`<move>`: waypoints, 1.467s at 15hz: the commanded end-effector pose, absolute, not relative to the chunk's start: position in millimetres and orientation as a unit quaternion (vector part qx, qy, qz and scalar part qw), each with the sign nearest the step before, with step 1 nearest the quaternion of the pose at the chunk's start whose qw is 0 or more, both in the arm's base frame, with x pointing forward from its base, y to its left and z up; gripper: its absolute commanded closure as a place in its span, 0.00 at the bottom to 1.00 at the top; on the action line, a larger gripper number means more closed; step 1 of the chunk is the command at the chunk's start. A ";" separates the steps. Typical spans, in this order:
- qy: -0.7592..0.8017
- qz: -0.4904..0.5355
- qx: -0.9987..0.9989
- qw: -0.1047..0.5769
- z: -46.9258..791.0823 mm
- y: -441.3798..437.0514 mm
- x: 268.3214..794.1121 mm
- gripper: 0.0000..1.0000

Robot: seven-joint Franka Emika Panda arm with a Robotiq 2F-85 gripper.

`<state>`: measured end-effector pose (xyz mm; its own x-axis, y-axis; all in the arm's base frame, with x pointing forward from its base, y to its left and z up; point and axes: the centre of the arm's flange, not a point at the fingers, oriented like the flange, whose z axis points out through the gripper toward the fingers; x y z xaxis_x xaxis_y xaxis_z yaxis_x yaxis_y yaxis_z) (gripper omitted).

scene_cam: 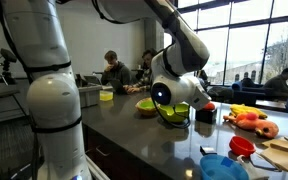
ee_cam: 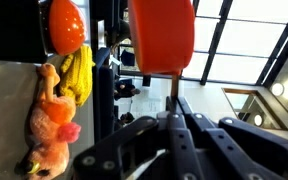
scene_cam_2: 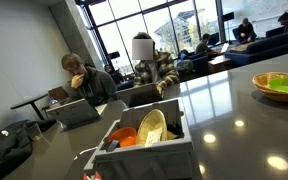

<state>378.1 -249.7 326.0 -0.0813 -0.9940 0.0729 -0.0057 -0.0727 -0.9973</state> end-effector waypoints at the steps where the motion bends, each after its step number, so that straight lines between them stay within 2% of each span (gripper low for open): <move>1: 0.490 -0.530 -0.507 0.471 328.1 -240.9 379.8 0.99; 22: 0.475 -0.480 -0.577 0.460 308.5 -216.7 397.1 0.99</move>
<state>393.8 -215.2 304.0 0.0697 -0.9914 0.1108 -0.0849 -0.1166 -0.9895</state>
